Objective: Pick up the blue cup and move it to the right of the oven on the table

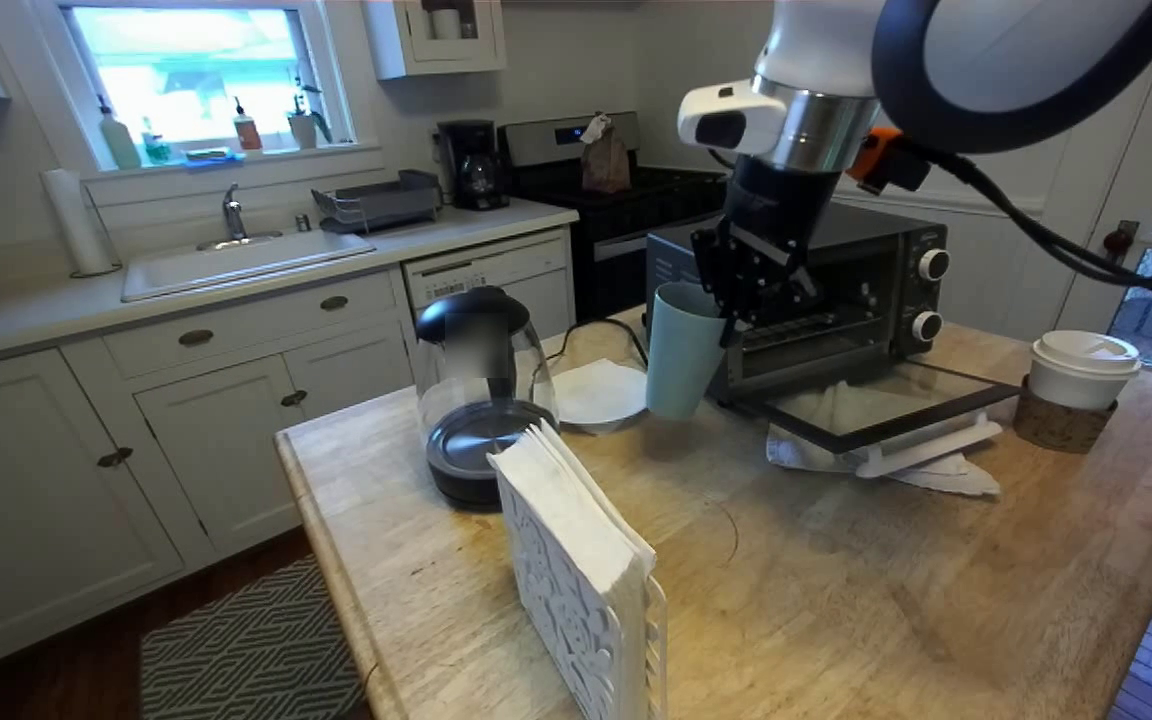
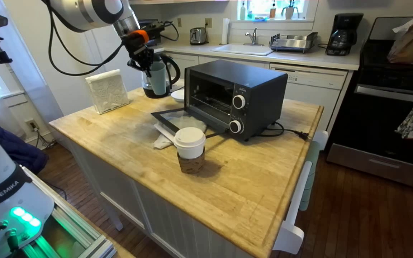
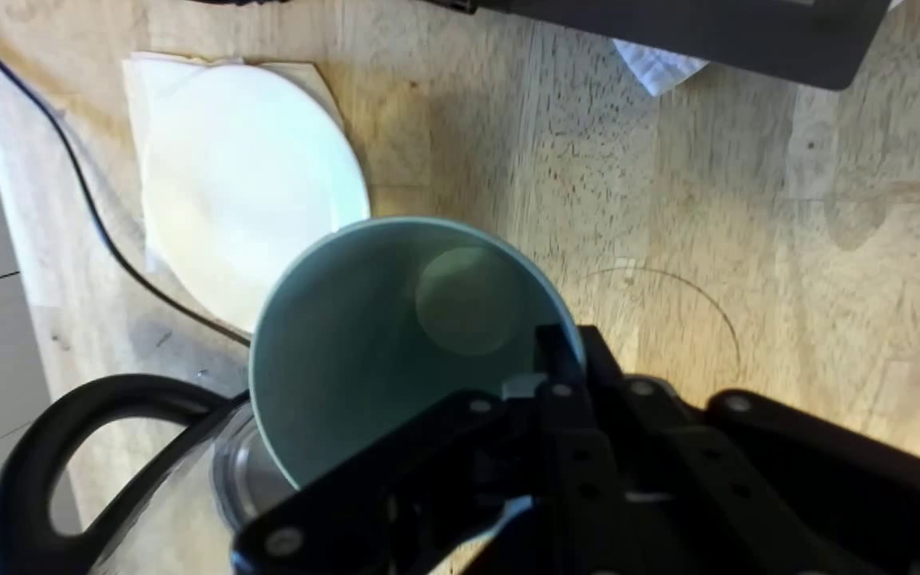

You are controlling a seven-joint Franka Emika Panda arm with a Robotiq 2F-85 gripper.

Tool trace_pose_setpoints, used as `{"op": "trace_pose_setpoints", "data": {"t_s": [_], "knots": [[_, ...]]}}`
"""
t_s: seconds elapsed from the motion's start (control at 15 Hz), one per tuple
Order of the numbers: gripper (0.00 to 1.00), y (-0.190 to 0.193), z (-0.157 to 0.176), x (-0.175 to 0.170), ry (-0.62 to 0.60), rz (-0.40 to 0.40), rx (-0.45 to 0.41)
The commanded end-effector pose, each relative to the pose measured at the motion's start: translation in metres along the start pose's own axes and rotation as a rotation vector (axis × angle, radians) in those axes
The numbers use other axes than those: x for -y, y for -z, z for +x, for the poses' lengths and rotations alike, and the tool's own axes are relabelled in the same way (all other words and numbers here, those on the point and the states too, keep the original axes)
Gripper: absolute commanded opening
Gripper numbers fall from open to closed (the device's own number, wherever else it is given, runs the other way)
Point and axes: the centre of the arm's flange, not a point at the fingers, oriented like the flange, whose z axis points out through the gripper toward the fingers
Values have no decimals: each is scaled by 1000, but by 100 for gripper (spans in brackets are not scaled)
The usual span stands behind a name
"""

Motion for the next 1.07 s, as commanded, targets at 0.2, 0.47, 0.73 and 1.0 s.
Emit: {"op": "trace_pose_setpoints", "data": {"t_s": [0.2, 0.47, 0.73, 1.0], "knots": [[1, -30, -7, -27, 76, 122, 115], [1, -41, 4, -30, 158, 115, 128], [1, -49, 15, -27, 192, 115, 121], [1, -57, 15, -22, 192, 126, 119]]}}
